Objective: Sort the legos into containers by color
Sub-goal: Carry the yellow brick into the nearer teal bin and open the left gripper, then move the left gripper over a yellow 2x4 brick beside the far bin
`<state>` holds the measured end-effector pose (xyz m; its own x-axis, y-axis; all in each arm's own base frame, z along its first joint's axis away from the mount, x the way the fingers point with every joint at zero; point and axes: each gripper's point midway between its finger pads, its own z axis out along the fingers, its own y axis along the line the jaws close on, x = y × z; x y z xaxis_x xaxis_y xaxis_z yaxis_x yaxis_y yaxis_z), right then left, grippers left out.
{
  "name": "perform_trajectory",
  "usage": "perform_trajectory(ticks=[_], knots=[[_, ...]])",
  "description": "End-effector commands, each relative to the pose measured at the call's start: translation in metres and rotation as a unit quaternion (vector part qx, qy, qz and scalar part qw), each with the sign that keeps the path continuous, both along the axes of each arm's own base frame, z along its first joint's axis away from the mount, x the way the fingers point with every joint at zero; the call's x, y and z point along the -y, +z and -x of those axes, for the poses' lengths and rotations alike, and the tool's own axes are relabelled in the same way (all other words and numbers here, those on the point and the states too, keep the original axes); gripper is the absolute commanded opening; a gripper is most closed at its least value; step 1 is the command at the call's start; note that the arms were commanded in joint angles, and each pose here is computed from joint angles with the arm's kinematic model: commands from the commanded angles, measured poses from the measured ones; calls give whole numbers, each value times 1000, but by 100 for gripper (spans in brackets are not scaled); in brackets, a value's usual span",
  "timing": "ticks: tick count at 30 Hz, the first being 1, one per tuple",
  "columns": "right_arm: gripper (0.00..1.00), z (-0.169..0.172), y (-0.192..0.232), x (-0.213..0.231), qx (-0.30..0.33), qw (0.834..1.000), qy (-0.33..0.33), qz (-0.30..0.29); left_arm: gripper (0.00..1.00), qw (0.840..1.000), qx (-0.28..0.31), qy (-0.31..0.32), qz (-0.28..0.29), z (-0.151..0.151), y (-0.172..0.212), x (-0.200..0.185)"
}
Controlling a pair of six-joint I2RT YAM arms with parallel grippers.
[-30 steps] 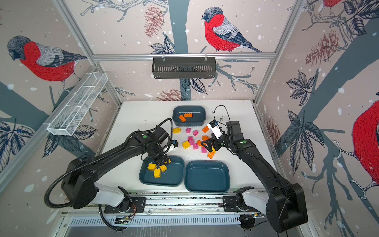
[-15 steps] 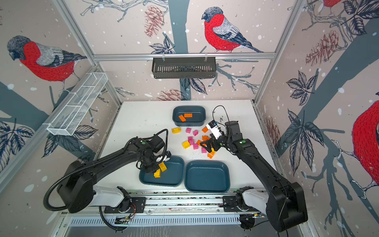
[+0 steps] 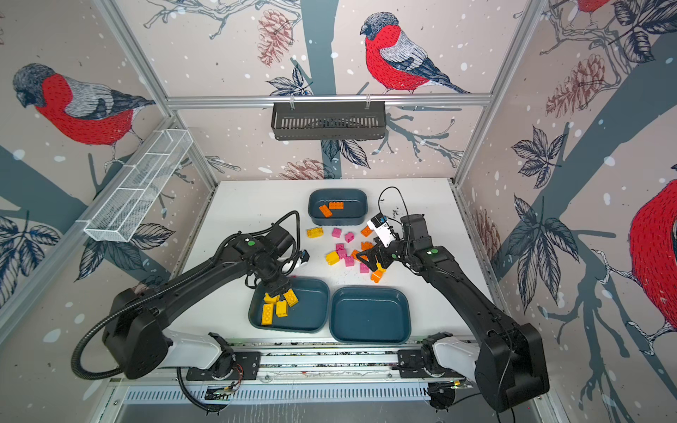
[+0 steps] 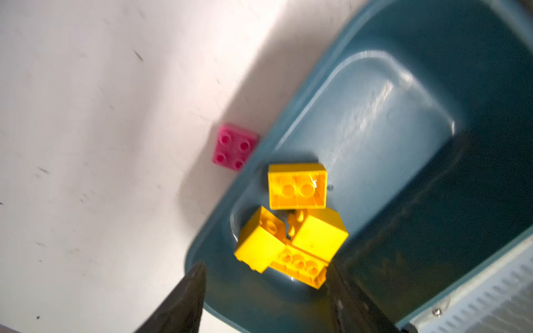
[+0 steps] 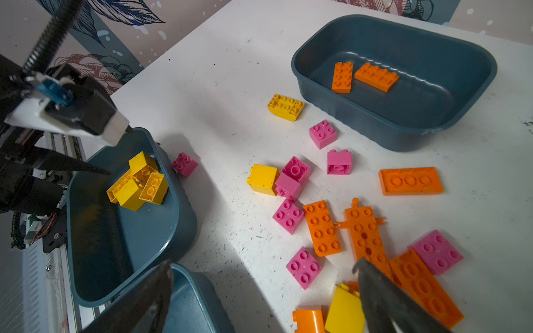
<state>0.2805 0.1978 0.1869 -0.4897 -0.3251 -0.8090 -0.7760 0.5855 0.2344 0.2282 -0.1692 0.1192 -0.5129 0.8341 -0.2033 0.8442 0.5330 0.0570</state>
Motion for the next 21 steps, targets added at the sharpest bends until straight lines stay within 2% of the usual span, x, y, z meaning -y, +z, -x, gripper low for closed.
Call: perform_trajectory(ticks=[1, 7, 13, 21], knots=[[99, -4, 3, 1, 14, 1000, -2, 7, 69, 996, 57, 22, 60, -47, 19, 25], [99, -8, 4, 2, 18, 1000, -12, 3, 71, 987, 126, 25, 100, -118, 15, 54], [99, -10, 2, 5, 18, 1000, -18, 7, 72, 982, 152, 17, 110, -171, -12, 62], [99, -12, 0, 9, 14, 999, -28, 6, 72, 981, 155, 6, 115, -210, -48, 65]])
